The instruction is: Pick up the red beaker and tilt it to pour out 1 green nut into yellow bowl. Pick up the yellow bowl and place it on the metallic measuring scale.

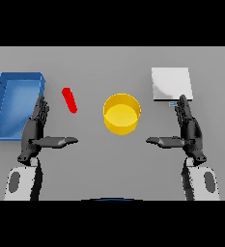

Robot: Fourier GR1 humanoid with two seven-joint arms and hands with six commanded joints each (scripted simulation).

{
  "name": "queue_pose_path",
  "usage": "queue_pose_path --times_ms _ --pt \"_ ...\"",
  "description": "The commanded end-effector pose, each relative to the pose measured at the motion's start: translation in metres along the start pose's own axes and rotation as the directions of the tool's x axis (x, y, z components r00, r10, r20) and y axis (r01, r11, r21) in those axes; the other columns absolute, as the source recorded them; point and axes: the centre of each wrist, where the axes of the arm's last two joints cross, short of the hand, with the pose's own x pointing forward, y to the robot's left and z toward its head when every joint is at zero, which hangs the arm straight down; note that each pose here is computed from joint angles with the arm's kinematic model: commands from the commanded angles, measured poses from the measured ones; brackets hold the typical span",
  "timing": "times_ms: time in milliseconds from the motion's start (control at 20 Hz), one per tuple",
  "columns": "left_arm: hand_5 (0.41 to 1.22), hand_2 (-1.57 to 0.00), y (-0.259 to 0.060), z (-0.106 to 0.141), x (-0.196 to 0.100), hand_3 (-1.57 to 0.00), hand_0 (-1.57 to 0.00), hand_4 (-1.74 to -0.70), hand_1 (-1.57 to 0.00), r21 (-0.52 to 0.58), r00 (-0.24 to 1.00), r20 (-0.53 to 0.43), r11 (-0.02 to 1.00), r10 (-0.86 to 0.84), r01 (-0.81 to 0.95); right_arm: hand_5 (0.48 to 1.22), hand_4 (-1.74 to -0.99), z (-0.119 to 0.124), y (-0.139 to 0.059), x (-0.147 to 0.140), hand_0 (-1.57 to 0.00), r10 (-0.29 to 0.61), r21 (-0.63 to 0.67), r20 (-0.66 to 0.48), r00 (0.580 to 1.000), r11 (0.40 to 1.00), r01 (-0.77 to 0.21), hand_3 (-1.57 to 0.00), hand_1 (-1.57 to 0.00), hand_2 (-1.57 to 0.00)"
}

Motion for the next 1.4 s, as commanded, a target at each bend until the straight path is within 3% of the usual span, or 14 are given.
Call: queue_pose_path --times_ms 0,250,300,350,500,750,1350 --pt "0.599 0.00 0.001 0.000 0.000 0.00 0.00 -1.15 0.00 0.002 1.000 0.000 1.000 0.000 0.000 0.599 -1.167 0.000 0.000 0.000 0.00 0.000 -0.001 0.000 1.000 1.000 0.000 0.00 0.00 0.00" --pt "0.599 0.00 0.008 0.002 0.000 0.00 0.00 -1.15 0.00 0.005 1.000 0.008 1.000 -0.005 0.005 0.599 -1.167 0.003 0.001 -0.001 0.00 0.002 0.000 0.008 1.000 1.000 -0.002 0.00 0.00 0.00" --pt "0.599 0.00 0.011 0.007 0.004 0.00 0.00 -1.15 0.00 -0.019 0.997 0.026 0.997 -0.068 0.069 0.599 -1.167 0.013 -0.003 0.001 0.00 0.154 -0.005 0.080 0.985 0.988 -0.154 0.00 0.00 0.00" --pt "0.599 0.00 0.014 0.013 0.009 0.00 0.00 -1.16 0.00 -0.038 0.993 0.039 0.993 -0.108 0.110 0.595 -1.163 0.019 -0.002 0.003 0.00 0.243 -0.015 0.116 0.963 0.970 -0.243 0.00 0.00 0.00" --pt "0.599 0.00 0.011 0.023 0.016 0.00 0.00 -1.16 0.00 -0.072 0.989 0.027 0.986 -0.149 0.150 0.590 -1.159 0.026 0.006 0.004 0.00 0.337 -0.017 0.117 0.934 0.941 -0.338 0.00 0.00 0.00" --pt "0.602 0.00 0.008 0.021 0.015 0.00 0.00 -1.16 0.00 -0.088 0.980 0.000 0.976 -0.199 0.199 0.603 -1.199 0.029 0.008 0.007 0.00 0.305 -0.003 0.112 0.946 0.952 -0.306 0.00 0.00 0.00" --pt "0.668 0.00 -0.012 -0.053 -0.013 0.00 0.00 -1.26 0.00 -0.111 0.969 -0.012 0.963 -0.248 0.245 0.634 -1.278 0.029 0.000 0.011 0.00 0.283 0.012 0.146 0.948 0.958 -0.288 0.00 0.00 0.00"
